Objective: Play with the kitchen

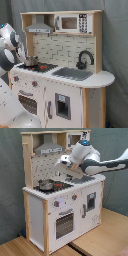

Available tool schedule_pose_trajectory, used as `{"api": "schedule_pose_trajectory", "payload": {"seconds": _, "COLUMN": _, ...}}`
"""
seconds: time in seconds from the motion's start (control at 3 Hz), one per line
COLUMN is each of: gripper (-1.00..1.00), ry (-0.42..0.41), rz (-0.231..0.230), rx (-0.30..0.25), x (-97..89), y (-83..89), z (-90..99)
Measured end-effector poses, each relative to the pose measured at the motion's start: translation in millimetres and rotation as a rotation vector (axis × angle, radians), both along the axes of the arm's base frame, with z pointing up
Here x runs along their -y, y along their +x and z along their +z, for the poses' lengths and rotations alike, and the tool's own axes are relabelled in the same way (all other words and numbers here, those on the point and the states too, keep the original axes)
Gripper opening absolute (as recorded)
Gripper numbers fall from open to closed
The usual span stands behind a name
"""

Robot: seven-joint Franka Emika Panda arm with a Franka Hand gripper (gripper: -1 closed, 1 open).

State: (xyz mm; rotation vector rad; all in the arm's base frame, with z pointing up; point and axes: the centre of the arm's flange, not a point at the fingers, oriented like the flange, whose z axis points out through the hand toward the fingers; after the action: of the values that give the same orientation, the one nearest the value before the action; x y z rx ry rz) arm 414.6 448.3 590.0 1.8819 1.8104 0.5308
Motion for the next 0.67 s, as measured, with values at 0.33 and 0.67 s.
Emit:
{"api": "schedule_pose_trajectory", "payload": {"seconds": 0.33, "gripper": 1.0, "ry": 0.001, "rz": -0.001, "rx": -0.028, "x": -1.2, "y": 12.2, "z": 0.8}}
{"api": "schedule_pose_trajectory", "payload": {"seconds": 0.67, "gripper": 1.0, "ry": -0.003, "rz": -0.002, "rx": -0.056, "x": -3.6, "y": 23.1, "z": -1.2}}
